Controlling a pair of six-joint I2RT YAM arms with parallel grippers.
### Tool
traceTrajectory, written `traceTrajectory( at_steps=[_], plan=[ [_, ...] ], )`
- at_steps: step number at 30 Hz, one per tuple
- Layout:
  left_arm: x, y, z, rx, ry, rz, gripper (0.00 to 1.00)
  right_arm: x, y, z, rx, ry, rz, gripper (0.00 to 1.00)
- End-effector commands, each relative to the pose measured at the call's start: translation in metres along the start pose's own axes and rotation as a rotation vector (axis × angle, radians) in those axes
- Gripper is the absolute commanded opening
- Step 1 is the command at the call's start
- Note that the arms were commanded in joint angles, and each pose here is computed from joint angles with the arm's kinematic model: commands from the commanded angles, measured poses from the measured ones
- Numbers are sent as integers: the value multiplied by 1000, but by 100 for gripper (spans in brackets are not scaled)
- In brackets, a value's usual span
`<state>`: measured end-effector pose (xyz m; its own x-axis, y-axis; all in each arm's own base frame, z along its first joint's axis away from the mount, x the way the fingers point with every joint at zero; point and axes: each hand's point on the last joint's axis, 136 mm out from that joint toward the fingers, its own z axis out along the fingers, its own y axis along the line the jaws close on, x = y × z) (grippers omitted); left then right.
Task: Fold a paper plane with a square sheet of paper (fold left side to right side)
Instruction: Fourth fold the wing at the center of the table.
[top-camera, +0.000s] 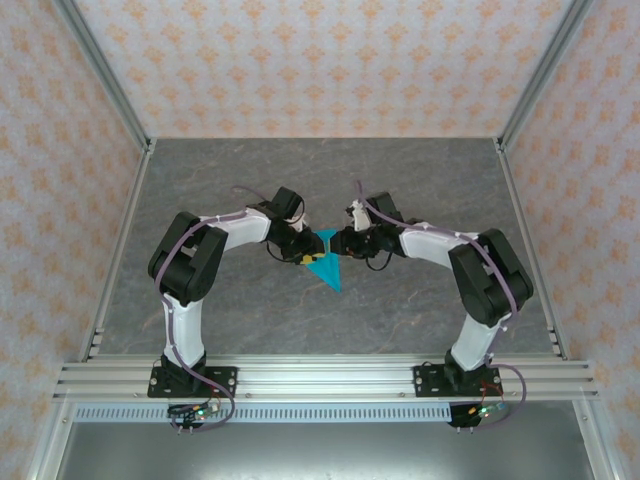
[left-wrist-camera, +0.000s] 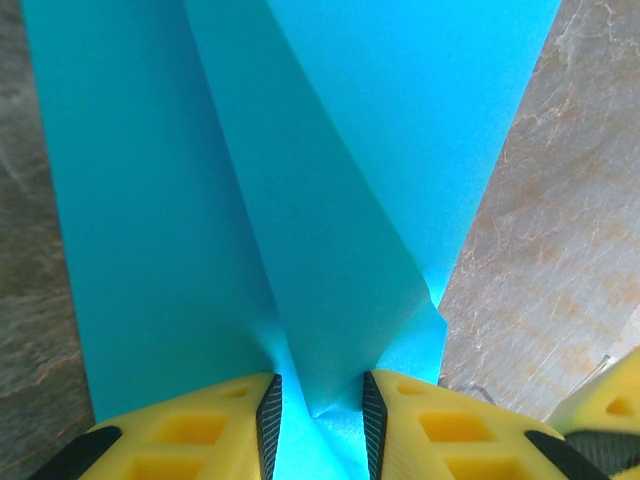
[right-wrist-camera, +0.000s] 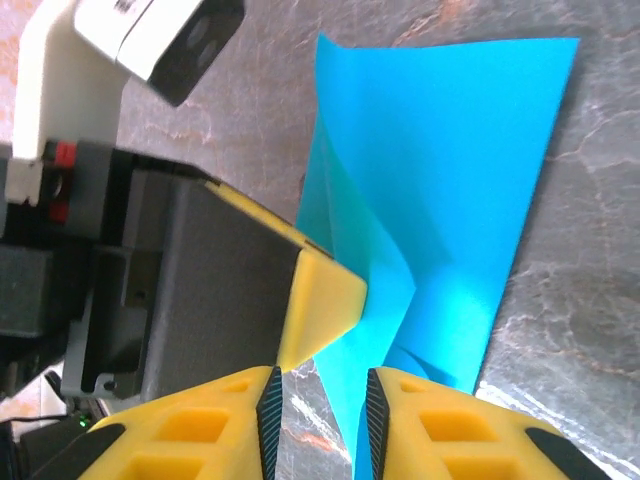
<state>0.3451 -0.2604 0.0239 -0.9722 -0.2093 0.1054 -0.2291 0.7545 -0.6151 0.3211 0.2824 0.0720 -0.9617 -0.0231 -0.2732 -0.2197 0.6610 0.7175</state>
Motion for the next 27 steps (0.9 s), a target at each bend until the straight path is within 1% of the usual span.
traceTrajectory(
  at_steps=[1, 12, 27],
  plan=[
    [-3, 5, 4, -28, -10, -9, 31, 2, -1, 10, -36, 14, 53, 32],
    [-4, 3, 3, -22, -15, -9, 31, 18, -18, 17, 0, 60, 117, 31],
    [-4, 2, 3, -19, -15, -7, 31, 23, -14, 28, -38, 104, 144, 28]
  ],
)
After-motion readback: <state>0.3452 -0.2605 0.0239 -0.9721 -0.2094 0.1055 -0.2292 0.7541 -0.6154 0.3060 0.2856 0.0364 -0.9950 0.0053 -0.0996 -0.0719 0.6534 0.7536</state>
